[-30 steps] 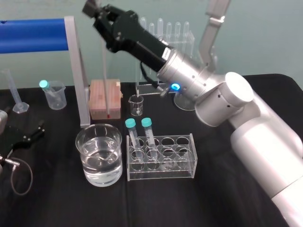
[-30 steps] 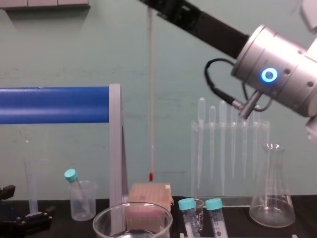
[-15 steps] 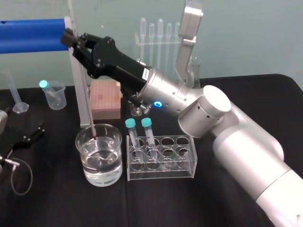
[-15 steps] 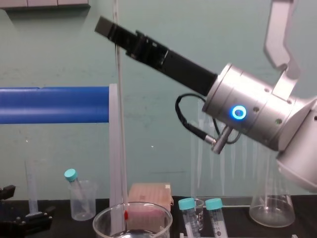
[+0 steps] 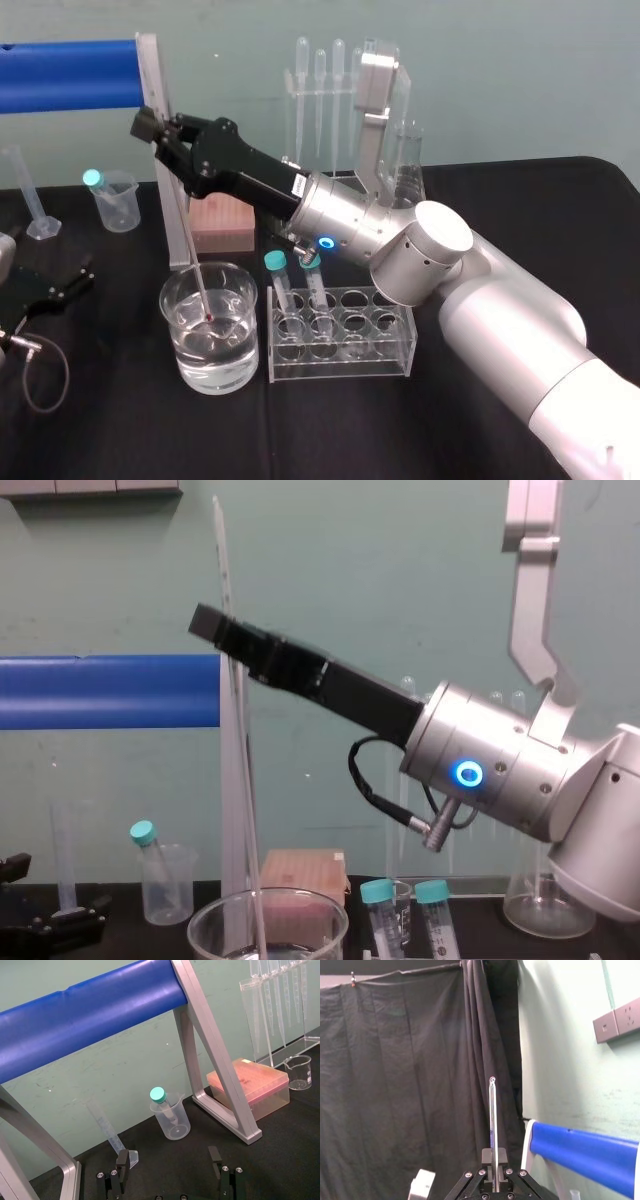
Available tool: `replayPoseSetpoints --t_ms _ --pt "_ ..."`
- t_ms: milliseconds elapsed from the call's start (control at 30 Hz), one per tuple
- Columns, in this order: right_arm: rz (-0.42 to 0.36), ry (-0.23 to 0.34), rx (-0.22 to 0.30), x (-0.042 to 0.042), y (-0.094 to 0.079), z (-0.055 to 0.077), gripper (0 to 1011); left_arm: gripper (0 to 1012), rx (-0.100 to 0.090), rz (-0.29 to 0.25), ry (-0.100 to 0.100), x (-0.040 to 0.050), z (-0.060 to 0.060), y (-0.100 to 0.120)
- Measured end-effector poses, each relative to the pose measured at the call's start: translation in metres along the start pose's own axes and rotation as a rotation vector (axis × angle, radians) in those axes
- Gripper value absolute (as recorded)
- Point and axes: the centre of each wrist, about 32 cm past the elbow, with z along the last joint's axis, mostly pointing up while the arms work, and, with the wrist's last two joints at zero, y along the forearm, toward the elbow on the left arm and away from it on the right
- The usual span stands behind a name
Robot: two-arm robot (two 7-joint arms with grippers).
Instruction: Hold the thermometer with one hand and immerse one end into the beaker, then reinsert it into the test tube rack.
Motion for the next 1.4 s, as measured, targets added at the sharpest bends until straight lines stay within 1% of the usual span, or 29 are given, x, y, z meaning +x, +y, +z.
replayPoseSetpoints --t_ms 233,600,1067,1400 --pt "0.009 0.001 -0.025 0.0031 -0.003 -0.010 58 1008 0.000 0.000 0.000 0.0000 0.000 0.000" --pt "0.009 0.005 -0.052 0.0052 -0.008 -0.018 58 1008 0.000 0.000 0.000 0.0000 0.000 0.000" --pt "0.005 0.030 -0.077 0.0032 -0.012 -0.022 58 1008 0.000 0.000 0.000 0.0000 0.000 0.000" --pt "0.005 0.029 -0.076 0.0031 -0.012 -0.022 58 1008 0.000 0.000 0.000 0.0000 0.000 0.000"
